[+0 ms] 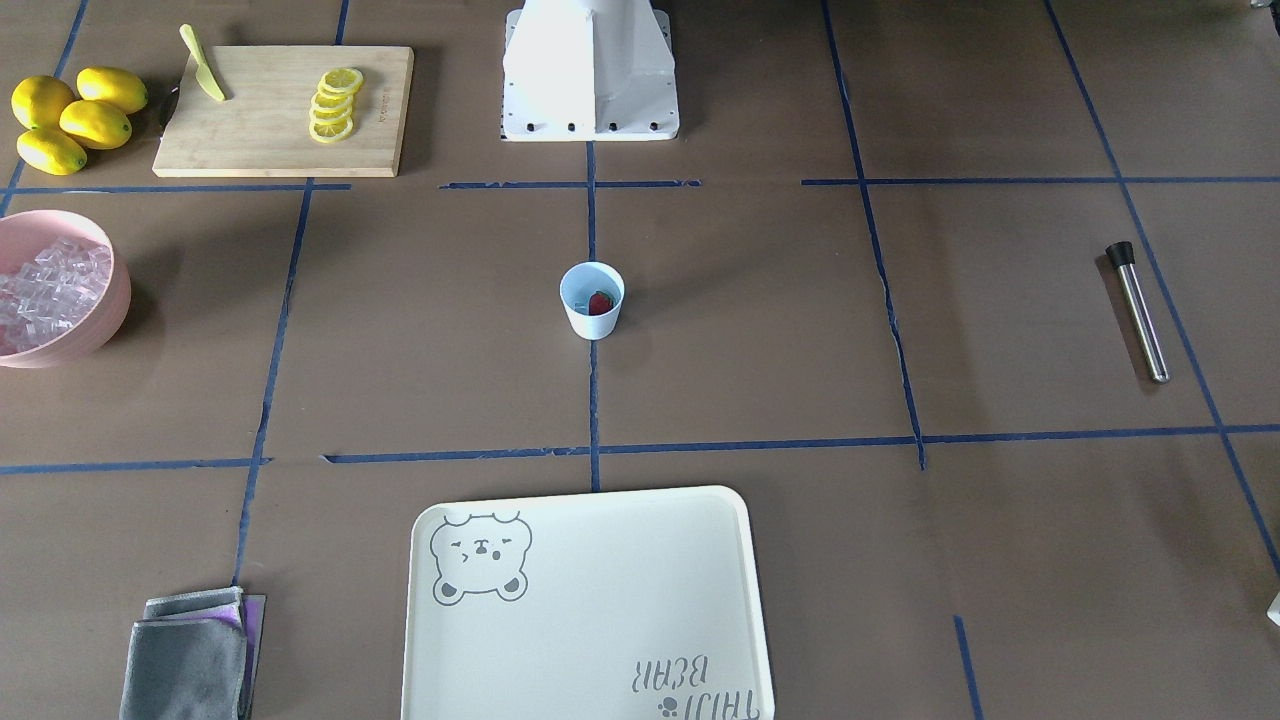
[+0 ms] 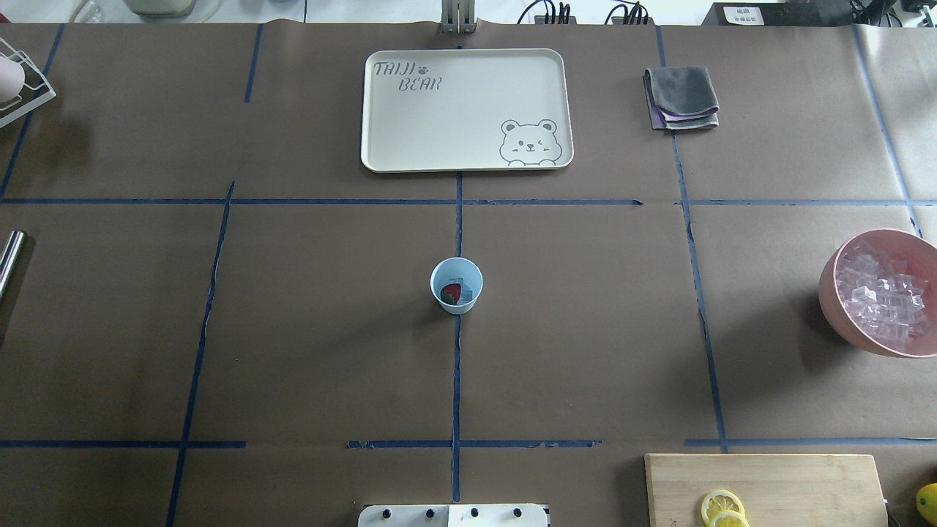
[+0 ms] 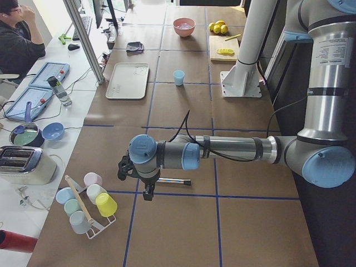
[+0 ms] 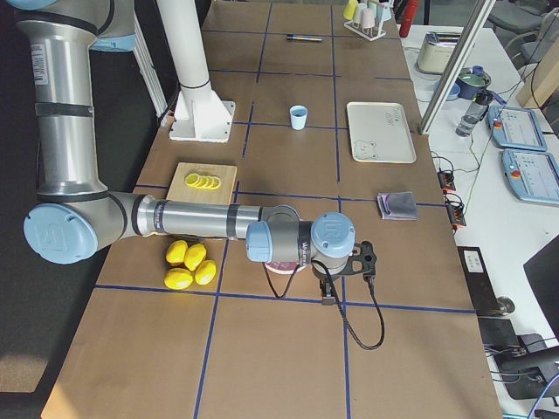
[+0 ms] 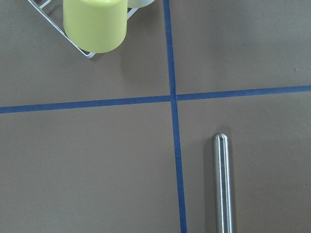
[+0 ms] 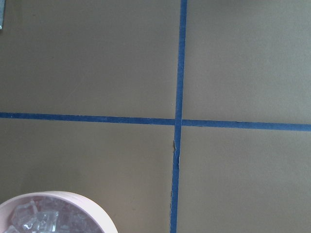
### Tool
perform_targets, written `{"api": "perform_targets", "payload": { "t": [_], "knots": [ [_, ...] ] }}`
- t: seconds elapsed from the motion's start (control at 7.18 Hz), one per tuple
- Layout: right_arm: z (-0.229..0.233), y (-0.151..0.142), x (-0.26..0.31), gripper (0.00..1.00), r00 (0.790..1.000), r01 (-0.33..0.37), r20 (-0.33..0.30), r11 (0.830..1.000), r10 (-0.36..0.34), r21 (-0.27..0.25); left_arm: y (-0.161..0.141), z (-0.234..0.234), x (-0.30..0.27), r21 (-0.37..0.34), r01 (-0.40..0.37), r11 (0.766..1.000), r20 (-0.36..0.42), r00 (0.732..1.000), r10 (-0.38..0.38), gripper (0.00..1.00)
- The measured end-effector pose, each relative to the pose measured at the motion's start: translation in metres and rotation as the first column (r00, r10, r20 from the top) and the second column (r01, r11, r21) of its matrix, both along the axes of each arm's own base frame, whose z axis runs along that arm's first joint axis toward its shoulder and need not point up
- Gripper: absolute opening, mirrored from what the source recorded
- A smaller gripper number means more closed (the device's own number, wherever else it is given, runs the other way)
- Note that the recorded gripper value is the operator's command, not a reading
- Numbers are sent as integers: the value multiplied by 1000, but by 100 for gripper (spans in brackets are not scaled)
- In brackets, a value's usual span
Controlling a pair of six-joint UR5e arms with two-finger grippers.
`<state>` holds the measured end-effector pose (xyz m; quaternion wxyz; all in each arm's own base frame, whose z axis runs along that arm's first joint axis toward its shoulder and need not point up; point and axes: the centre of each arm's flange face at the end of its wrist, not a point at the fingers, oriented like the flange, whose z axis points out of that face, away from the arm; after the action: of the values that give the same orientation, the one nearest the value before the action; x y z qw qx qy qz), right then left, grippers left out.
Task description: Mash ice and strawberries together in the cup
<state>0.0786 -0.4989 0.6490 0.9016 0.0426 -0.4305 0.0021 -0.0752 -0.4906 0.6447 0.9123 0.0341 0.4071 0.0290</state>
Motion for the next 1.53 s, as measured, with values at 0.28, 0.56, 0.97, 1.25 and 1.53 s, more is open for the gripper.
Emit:
{"api": "perform_targets", "payload": {
  "t": [0.28,0.56,0.97,1.25,1.53],
  "knots": [
    [11,14,0,100,1000,-3,1,1000,3,-20,0,0,0,0,0,1000,1,1000,0,100],
    [21,30,0,100,1000,-5,2,999,5,-39,1,1,0,2,0,1000,2,1000,0,100],
    [22,34,1,100,1000,-7,0,999,7,-40,2,2,0,2,0,1000,3,1000,0,100],
    [22,35,1,100,1000,-7,0,999,7,-41,2,2,0,4,0,1000,3,1000,0,100],
    [22,35,1,100,1000,-7,0,999,7,-39,2,2,0,3,-1,1000,3,1000,1,100]
  ]
}}
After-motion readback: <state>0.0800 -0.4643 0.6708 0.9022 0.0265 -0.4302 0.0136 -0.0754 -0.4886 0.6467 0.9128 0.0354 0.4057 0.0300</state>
